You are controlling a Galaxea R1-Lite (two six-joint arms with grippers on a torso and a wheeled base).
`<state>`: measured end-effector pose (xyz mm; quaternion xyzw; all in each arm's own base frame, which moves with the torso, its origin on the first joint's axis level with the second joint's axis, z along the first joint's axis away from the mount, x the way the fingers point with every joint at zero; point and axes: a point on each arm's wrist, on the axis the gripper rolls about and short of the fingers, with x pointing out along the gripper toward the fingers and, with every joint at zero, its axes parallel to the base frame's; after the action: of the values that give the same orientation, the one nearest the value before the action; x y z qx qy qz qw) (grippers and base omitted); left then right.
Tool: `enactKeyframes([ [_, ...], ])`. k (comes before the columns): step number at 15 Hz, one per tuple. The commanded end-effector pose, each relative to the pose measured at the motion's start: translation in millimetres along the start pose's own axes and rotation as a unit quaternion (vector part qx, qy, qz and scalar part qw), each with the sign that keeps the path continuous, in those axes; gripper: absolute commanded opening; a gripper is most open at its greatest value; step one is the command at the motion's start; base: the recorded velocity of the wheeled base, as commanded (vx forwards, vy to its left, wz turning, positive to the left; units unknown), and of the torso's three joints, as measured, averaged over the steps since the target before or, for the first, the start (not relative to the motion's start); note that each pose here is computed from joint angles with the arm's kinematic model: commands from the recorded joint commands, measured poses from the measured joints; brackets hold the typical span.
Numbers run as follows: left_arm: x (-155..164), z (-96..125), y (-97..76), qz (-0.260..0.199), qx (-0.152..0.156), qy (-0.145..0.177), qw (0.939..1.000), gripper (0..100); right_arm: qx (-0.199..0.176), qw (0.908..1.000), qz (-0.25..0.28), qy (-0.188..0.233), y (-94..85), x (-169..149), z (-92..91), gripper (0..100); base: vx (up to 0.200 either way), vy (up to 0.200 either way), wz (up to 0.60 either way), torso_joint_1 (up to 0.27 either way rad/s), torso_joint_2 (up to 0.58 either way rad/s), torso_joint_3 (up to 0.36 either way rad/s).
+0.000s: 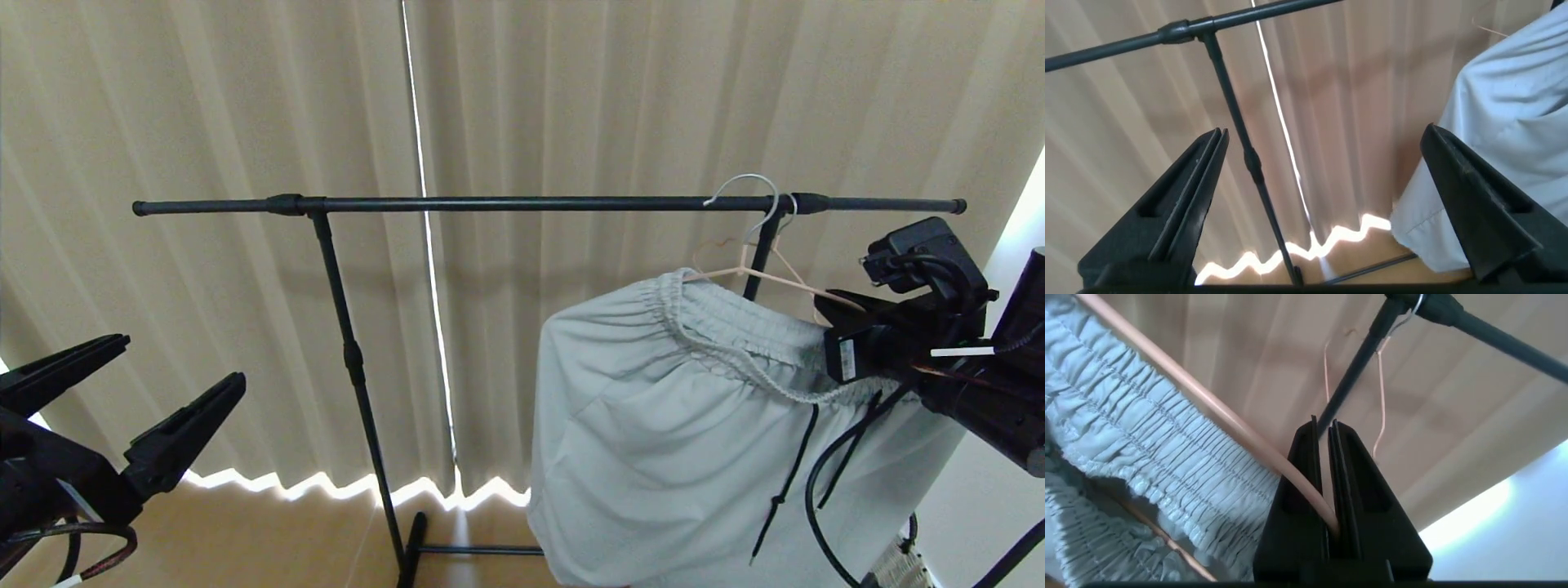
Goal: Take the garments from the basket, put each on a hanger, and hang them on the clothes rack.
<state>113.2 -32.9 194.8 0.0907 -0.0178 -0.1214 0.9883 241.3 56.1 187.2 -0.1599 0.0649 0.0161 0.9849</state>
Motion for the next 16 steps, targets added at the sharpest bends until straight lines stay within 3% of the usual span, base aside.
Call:
enactKeyframes([
  [1,1,-1,-0.3,0.000,0.000,0.003,1.0000,100,0.000,1.0000,0.000,0.000,0.2,0,-0.2,0,0.200,0.000,0.00,-0.007,0.00,-0.002],
  [10,0,-5,-1.5,-0.005,0.002,0.008,1.0000,100,0.000,1.0000,0.002,0.007,1.6,2,-2.8,0,0.200,0.000,0.00,0.003,0.00,0.002],
  [16,-2,-7,-2.0,-0.006,0.003,0.011,0.9999,100,-0.006,0.9993,0.001,0.036,8.4,25,-12.3,0,0.000,0.000,0.00,0.000,0.00,0.000],
])
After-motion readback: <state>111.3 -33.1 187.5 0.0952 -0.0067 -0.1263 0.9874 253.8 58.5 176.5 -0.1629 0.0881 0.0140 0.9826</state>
